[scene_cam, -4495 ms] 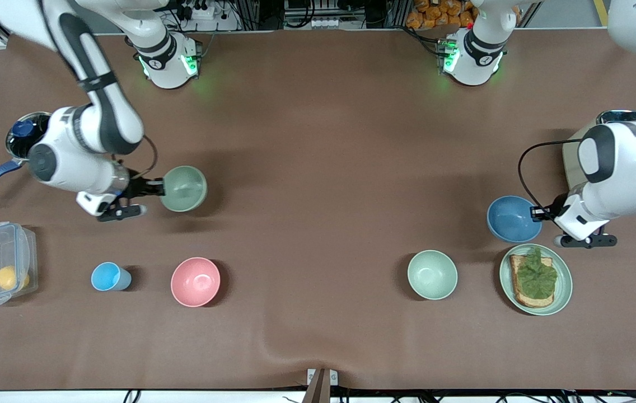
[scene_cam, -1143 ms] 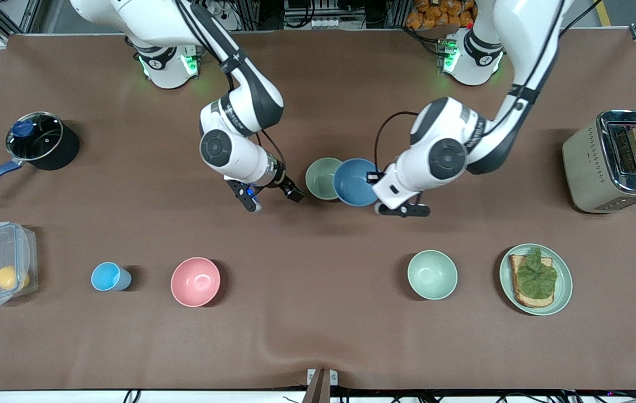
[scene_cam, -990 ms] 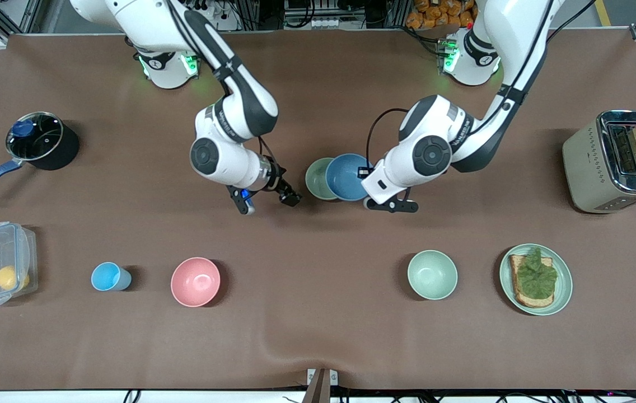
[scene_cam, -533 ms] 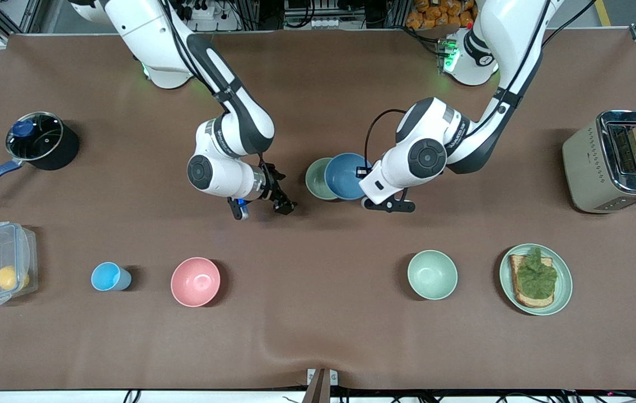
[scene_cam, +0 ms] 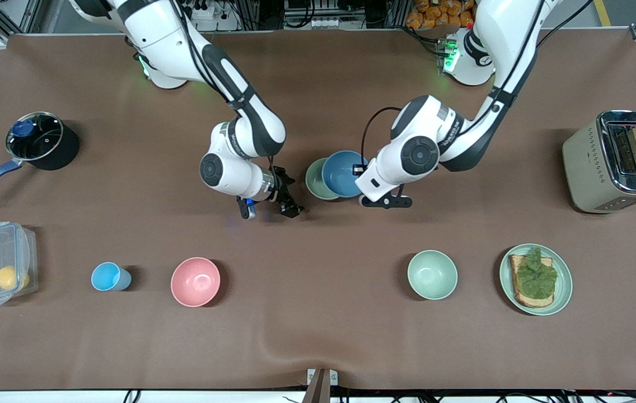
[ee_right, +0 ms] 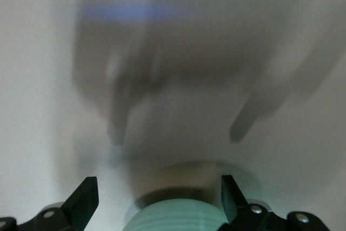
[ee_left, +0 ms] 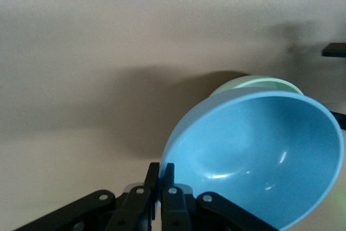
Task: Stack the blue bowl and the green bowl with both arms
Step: 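Lower the blue bowl into the green bowl with the left gripper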
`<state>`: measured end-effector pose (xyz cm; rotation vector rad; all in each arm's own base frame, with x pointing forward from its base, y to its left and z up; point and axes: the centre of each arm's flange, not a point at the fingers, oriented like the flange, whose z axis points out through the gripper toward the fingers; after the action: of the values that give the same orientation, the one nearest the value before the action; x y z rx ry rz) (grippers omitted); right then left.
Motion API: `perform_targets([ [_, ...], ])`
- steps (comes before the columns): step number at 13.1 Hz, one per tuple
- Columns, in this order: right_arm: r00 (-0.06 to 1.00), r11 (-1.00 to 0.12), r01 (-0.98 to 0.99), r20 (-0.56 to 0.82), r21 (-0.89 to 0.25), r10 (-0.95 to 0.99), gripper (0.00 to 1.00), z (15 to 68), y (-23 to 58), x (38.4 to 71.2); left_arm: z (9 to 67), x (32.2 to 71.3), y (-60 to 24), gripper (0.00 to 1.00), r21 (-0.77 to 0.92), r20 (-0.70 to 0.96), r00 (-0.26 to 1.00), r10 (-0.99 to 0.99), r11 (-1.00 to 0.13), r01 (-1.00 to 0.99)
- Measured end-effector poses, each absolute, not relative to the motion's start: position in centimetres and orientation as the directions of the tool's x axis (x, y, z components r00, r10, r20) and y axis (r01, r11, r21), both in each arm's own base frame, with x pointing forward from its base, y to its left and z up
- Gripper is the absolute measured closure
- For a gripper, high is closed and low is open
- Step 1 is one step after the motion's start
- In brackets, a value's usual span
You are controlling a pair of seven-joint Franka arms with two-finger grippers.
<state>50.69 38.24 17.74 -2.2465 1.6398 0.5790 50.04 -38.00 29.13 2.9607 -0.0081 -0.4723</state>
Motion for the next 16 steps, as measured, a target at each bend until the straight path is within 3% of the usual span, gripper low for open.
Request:
perform_targets([
  [5, 0.211, -0.242, -0.970, -0.518, -0.008, -0.829, 0.00, 17.8, 39.0, 50.3, 28.6, 48.7, -39.0, 0.95, 0.117, -0.329, 0.944, -0.005, -0.993, 0.036],
  [16, 0.210, -0.241, -0.970, -0.515, -0.006, -0.831, 0.00, 17.4, 39.1, 50.1, 27.3, 47.2, -40.5, 0.95, 0.100, -0.338, 0.941, 0.021, -0.993, 0.058],
])
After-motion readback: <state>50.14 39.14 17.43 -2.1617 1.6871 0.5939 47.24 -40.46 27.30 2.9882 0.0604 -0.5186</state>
